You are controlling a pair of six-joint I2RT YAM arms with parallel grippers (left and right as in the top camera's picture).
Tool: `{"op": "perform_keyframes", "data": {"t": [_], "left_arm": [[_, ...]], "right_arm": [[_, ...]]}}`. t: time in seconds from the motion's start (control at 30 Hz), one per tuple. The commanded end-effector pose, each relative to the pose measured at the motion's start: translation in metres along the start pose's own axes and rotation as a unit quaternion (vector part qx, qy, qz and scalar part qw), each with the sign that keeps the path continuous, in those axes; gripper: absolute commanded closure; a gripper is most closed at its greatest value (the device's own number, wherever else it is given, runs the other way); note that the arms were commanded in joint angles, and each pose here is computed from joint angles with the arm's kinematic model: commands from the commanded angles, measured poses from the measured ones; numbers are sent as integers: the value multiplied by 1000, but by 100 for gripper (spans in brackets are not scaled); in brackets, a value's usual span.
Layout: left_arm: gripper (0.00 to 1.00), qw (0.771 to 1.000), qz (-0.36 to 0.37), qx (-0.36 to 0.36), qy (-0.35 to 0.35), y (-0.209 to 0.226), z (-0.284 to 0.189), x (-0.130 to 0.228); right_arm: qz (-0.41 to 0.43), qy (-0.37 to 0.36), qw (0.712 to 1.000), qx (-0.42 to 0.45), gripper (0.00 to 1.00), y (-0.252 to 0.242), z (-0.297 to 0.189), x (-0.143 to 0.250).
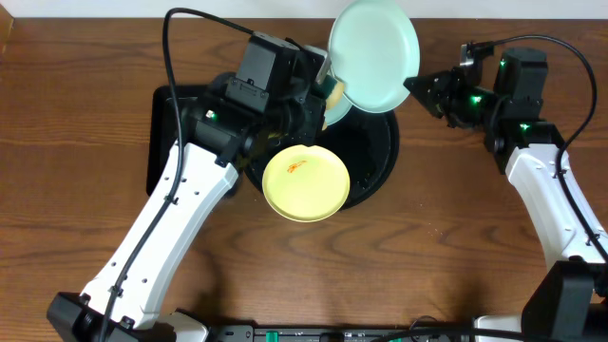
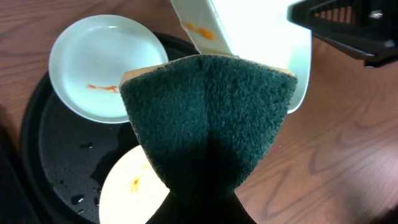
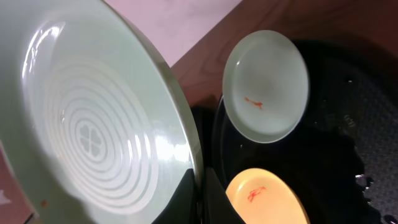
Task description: Clean dirty plates on tray and stack at the side
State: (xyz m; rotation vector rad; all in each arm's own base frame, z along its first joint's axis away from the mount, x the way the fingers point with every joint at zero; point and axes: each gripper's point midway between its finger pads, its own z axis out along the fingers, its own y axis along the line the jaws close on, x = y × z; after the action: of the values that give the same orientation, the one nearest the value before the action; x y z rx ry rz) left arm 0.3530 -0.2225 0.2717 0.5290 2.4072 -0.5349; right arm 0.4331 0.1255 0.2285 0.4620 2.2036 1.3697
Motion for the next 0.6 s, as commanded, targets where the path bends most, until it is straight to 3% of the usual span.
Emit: {"op": "perform_keyframes", "data": {"t": [0.0, 0.33, 0.57], "left_arm": [[93, 1000, -12, -21, -13, 14, -5, -7], [93, 1000, -29, -1, 5, 12, -7, 2], [93, 1000, -30, -1, 8, 12, -7, 3]], "right_arm": [[-22, 24, 999, -34, 99, 18, -3, 5], [-34, -14, 998, -43, 99, 17, -16, -19], [-36, -1, 998, -50, 99, 18, -18, -15]]}}
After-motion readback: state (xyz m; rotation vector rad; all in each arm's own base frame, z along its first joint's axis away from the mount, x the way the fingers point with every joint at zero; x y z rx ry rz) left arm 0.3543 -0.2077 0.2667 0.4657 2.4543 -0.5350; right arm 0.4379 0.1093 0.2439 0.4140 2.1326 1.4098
